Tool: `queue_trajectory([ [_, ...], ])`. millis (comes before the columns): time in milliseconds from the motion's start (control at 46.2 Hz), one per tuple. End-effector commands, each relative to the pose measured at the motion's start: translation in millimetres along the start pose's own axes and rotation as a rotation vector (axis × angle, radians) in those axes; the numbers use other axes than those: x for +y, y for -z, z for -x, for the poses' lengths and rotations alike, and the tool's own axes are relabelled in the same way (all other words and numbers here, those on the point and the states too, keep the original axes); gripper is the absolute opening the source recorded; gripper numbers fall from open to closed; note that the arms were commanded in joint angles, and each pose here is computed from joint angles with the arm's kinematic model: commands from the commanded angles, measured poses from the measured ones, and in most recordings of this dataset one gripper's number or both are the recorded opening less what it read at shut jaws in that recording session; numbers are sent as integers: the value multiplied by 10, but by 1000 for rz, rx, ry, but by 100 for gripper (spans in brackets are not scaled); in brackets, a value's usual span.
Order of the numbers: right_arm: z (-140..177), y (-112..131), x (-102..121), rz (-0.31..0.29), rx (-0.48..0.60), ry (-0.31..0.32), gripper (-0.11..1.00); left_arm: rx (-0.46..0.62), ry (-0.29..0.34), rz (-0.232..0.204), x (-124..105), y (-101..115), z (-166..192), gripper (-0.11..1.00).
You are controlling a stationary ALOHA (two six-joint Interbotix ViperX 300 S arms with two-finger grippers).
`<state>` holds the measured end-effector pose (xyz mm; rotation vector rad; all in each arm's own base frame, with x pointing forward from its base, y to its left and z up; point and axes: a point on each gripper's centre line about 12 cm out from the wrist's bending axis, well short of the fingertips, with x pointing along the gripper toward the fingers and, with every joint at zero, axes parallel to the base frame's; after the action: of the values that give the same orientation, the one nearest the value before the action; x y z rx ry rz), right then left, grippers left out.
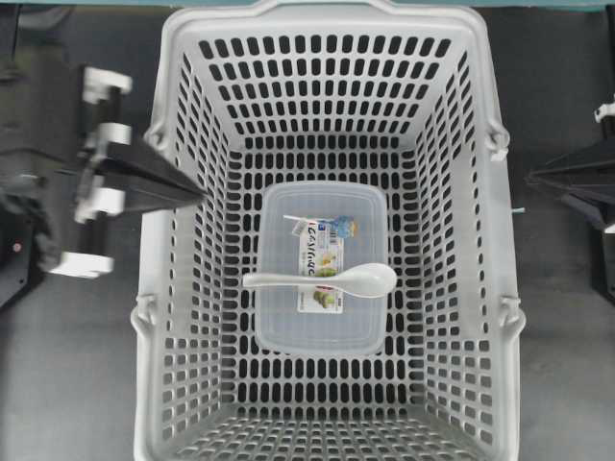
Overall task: Pick up the chinese spoon from the shopping basket with the left arm.
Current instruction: 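Move the open left gripper over the white spoon in the basket, then lower the open left gripper around the white spoon's handle, then close the left gripper on the spoon handle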
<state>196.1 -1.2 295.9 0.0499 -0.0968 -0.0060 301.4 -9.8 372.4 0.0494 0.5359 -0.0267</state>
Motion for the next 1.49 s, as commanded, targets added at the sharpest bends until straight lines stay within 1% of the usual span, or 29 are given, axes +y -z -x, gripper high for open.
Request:
queue_trajectory([
  [0, -25, -81, 3, -5, -20, 0, -1, 47, 3, -6, -14, -150, -157, 1],
  [130, -23, -84, 2, -8, -22, 1, 2, 155, 5, -7, -23, -178, -431, 1],
  [238, -25, -79, 1, -11, -18, 1, 14, 207, 6, -12, -32, -206, -646, 1],
  [281, -25, -79, 1, -9, -18, 1, 20, 220, 9, -13, -47, -219, -735, 1],
  [324, -25, -79, 1, -9, -18, 1, 29, 234, 13, -16, -72, -225, -827, 1],
  [346, -26, -71, 1, -9, -17, 1, 36, 237, 16, -16, -80, -233, -863, 1],
  [389, -27, -76, 1, -9, -17, 1, 44, 247, 21, -20, -107, -232, -924, 1],
  [433, -27, -78, 1, -9, -18, 1, 54, 261, 23, -20, -122, -228, -988, 3],
  [454, -24, -73, 1, -9, -17, 1, 57, 272, 23, -15, -130, -217, -1027, 6],
  [497, -26, -70, 1, -7, -15, 1, 62, 301, 23, -6, -141, -183, -1119, 15],
  [562, -26, -70, 1, -7, -15, 1, 67, 367, 24, 0, -167, -100, -1250, 35],
  [584, -26, -70, 1, -7, -15, 1, 67, 388, 23, 3, -175, -82, -1290, 44],
  [670, -27, -60, 0, -7, -12, 2, 67, 473, 20, 12, -197, -4, -1465, 71],
  [735, -27, -60, 0, -7, -12, 2, 67, 517, 26, -2, -239, 53, -1607, 84],
  [779, -29, -66, 1, -7, -14, 2, 67, 529, 29, -6, -264, 74, -1689, 90],
  [865, -27, -60, 0, -9, -12, 2, 67, 553, 37, -18, -330, 134, -1845, 89],
  [930, -27, -60, 0, -6, -12, 2, 67, 571, 39, -12, -366, 189, -1930, 88],
  [995, -27, -60, 0, -3, -12, 2, 67, 594, 41, -15, -394, 265, -2006, 88],
  [1103, -27, -60, 0, -3, -12, 2, 67, 620, 43, -28, -393, 365, -2078, 88],
  [1211, -26, -54, 0, -3, -11, 2, 67, 629, 42, -29, -389, 439, -2136, 88],
  [1319, -26, -54, 0, -3, -11, 2, 67, 628, 38, -14, -376, 536, -2200, 88],
  [1471, -26, -54, 0, -3, -11, 2, 67, 652, 37, -18, -380, 703, -2259, 87],
])
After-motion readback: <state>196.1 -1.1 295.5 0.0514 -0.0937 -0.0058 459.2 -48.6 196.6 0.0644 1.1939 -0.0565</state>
